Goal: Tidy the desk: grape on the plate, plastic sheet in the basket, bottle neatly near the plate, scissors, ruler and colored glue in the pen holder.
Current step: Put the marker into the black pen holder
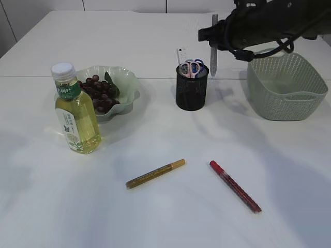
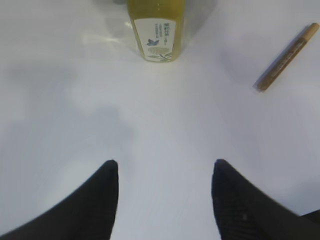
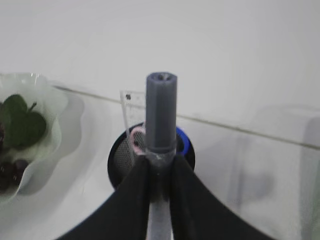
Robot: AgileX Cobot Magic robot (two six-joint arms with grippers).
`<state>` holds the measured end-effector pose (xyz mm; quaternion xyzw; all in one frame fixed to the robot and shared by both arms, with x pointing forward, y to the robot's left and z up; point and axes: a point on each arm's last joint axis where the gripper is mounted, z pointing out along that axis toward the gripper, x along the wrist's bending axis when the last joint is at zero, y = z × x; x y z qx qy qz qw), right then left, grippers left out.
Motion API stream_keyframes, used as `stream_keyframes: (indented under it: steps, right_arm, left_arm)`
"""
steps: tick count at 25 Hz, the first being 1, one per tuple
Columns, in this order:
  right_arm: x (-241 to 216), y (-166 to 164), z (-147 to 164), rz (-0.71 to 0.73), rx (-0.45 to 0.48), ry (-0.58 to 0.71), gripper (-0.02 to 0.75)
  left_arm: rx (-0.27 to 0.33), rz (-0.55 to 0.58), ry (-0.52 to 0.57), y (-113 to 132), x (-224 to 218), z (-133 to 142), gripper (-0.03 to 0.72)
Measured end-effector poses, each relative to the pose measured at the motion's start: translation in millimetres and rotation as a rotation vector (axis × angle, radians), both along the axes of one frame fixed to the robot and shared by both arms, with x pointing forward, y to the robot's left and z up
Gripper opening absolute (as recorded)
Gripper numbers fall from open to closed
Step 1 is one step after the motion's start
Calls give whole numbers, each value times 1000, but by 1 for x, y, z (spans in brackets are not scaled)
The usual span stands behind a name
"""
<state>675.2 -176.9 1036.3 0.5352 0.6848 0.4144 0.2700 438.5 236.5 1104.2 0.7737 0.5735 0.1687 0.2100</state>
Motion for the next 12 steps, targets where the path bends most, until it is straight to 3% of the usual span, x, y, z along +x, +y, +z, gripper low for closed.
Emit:
stream_keyframes:
  steps: [12]
  right_arm:
    - [40, 14, -8, -42, 39, -159, 111]
  left_arm:
    - [-12, -2, -34, -1, 3, 2, 434]
